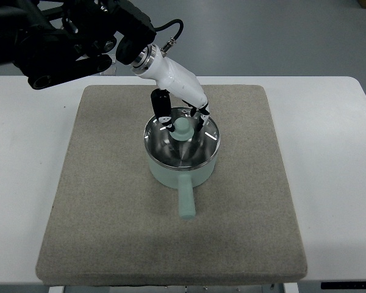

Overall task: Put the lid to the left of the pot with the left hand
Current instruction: 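Close the left hand fingers around the mint-green lid knob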

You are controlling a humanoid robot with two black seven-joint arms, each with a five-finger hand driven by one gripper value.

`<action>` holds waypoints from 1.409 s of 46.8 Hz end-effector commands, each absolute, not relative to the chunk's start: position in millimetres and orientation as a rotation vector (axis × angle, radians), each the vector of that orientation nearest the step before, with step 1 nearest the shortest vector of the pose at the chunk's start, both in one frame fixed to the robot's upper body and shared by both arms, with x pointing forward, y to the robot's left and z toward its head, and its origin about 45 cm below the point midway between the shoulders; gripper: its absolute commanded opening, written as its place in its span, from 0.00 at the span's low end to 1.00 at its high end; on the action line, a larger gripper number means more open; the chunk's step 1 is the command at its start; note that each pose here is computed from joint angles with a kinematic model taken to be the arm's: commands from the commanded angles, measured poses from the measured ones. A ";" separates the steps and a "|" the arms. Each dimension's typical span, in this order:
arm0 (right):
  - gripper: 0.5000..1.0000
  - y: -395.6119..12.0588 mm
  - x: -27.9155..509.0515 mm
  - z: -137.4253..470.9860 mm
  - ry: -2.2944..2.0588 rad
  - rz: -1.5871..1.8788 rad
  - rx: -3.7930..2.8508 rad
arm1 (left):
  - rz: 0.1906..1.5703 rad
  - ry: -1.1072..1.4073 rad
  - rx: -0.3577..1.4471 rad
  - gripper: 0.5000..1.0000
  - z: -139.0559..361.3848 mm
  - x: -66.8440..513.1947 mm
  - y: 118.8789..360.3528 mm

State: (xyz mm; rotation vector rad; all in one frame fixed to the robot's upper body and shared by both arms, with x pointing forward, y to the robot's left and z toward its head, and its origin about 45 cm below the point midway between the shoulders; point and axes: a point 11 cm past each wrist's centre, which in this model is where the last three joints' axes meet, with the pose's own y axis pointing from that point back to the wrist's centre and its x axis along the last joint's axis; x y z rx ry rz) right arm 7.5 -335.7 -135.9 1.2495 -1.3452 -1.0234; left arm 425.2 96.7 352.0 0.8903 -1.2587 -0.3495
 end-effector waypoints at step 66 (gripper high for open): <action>0.85 -335.7 7.5 -135.9 -1.345 -1.023 1.250 | -0.300 -1.281 0.839 0.00 371.6 426.8 88.5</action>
